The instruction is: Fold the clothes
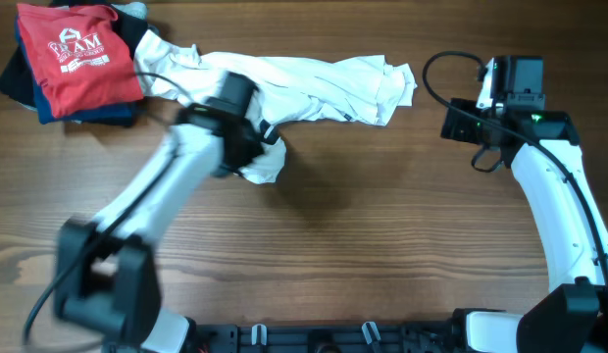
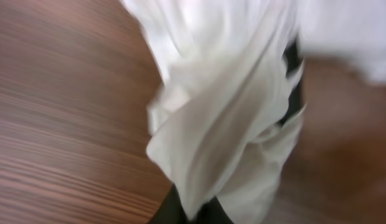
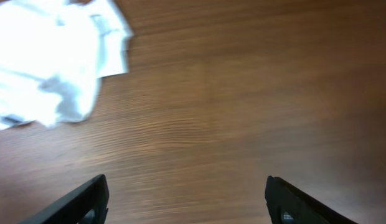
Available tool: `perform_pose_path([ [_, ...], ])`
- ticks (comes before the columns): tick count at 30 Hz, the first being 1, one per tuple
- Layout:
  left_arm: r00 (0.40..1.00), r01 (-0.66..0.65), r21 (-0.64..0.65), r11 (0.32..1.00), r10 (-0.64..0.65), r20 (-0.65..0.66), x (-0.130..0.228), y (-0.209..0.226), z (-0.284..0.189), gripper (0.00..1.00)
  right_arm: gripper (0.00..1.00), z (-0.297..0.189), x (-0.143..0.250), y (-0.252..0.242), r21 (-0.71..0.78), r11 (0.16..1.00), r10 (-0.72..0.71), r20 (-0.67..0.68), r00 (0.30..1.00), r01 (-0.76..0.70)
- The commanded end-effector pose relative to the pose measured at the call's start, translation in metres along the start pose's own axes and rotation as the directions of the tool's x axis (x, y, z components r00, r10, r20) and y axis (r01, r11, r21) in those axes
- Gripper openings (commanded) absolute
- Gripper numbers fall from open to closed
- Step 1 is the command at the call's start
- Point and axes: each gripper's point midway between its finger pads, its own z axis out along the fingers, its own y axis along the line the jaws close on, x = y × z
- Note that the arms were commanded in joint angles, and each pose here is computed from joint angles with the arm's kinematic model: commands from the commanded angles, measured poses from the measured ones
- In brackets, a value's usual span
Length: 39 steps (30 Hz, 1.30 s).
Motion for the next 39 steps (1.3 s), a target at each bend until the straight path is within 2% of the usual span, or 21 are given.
perform_pose_path([
  [1, 0.927, 0.204, 0.047, 0.978, -0.208, 0.313, -0.077, 0.069, -0.099, 0.04, 0.78, 0.006, 0.001, 0.046, -0.262, 0.954, -0.151, 0.001, 0.989, 0.146],
  [4, 0.877, 0.324, 0.057, 0.944, -0.323, 0.356, -0.092, 0.112, -0.116, 0.04, 0.77, 0.034, 0.007, 0.076, -0.369, 0.902, -0.244, -0.002, 0.970, 0.226],
  [7, 0.884, 0.354, -0.007, 0.935, -0.332, 0.329, -0.092, 0.134, -0.104, 0.04, 0.76, 0.077, -0.005, 0.112, -0.393, 0.865, -0.304, 0.085, 0.949, 0.312],
  [9, 0.870, 0.384, -0.064, 0.921, -0.338, 0.358, -0.093, 0.151, -0.106, 0.04, 0.77, 0.094, -0.008, 0.131, -0.401, 0.838, -0.345, 0.135, 0.929, 0.370],
  [12, 0.863, 0.399, -0.077, 0.914, -0.345, 0.369, -0.095, 0.157, -0.107, 0.04, 0.78, 0.134, 0.003, 0.147, -0.372, 0.834, -0.384, 0.135, 0.913, 0.406],
  [18, 0.863, 0.398, -0.076, 0.914, -0.345, 0.369, -0.094, 0.157, -0.107, 0.05, 0.74, 0.159, 0.018, 0.153, -0.388, 0.827, -0.397, 0.107, 0.911, 0.406],
  [19, 0.863, 0.398, -0.076, 0.914, -0.345, 0.369, -0.094, 0.157, -0.107, 0.04, 0.70, 0.159, 0.020, 0.155, -0.403, 0.820, -0.398, 0.108, 0.911, 0.406],
  [20, 0.863, 0.398, -0.076, 0.914, -0.345, 0.369, -0.094, 0.157, -0.107, 0.04, 0.61, 0.156, 0.021, 0.161, -0.434, 0.806, -0.395, 0.114, 0.912, 0.403],
  [22, 0.863, 0.398, -0.076, 0.914, -0.345, 0.369, -0.094, 0.157, -0.107, 0.04, 0.20, 0.153, 0.022, 0.166, -0.463, 0.791, -0.390, 0.122, 0.913, 0.400],
  [23, 0.863, 0.398, -0.076, 0.914, -0.345, 0.369, -0.094, 0.157, -0.107, 0.04, 0.04, 0.152, 0.023, 0.169, -0.478, 0.783, -0.389, 0.122, 0.913, 0.398],
  [25, 0.863, 0.398, -0.077, 0.914, -0.345, 0.369, -0.094, 0.157, -0.107, 0.04, 0.04, 0.150, 0.026, 0.169, -0.487, 0.781, -0.390, 0.108, 0.915, 0.390],
  [26, 0.863, 0.398, -0.077, 0.914, -0.345, 0.369, -0.094, 0.157, -0.107, 0.04, 0.04, 0.146, 0.026, 0.169, -0.493, 0.780, -0.388, 0.101, 0.916, 0.385],
  [29, 0.863, 0.398, -0.077, 0.914, -0.345, 0.369, -0.095, 0.157, -0.107, 0.05, 0.04, 0.085, 0.002, 0.173, -0.518, 0.774, -0.338, 0.150, 0.929, 0.365],
  [31, 0.862, 0.398, -0.075, 0.914, -0.345, 0.372, -0.095, 0.157, -0.108, 0.05, 0.04, 0.011, -0.043, 0.170, -0.480, 0.785, -0.260, 0.319, 0.911, 0.392],
  [32, 0.862, 0.398, -0.075, 0.914, -0.345, 0.372, -0.095, 0.157, -0.108, 0.05, 0.04, -0.034, -0.084, 0.153, -0.367, 0.853, -0.180, 0.461, 0.869, 0.371],
  [33, 0.862, 0.398, -0.075, 0.914, -0.345, 0.372, -0.095, 0.157, -0.108, 0.05, 0.04, -0.055, -0.103, 0.142, -0.305, 0.887, -0.144, 0.531, 0.835, 0.347],
  [35, 0.862, 0.398, -0.075, 0.914, -0.345, 0.372, -0.095, 0.157, -0.108, 0.04, 0.04, -0.098, -0.149, 0.114, -0.154, 0.953, -0.081, 0.701, 0.709, 0.261],
  [37, 0.862, 0.398, -0.074, 0.914, -0.345, 0.372, -0.095, 0.157, -0.108, 0.04, 0.04, -0.092, -0.174, 0.106, -0.124, 0.967, -0.051, 0.762, 0.646, 0.222],
  [39, 0.862, 0.398, -0.075, 0.914, -0.345, 0.372, -0.095, 0.157, -0.108, 0.04, 0.04, -0.069, -0.182, 0.104, -0.114, 0.972, -0.047, 0.765, 0.643, 0.207],
])
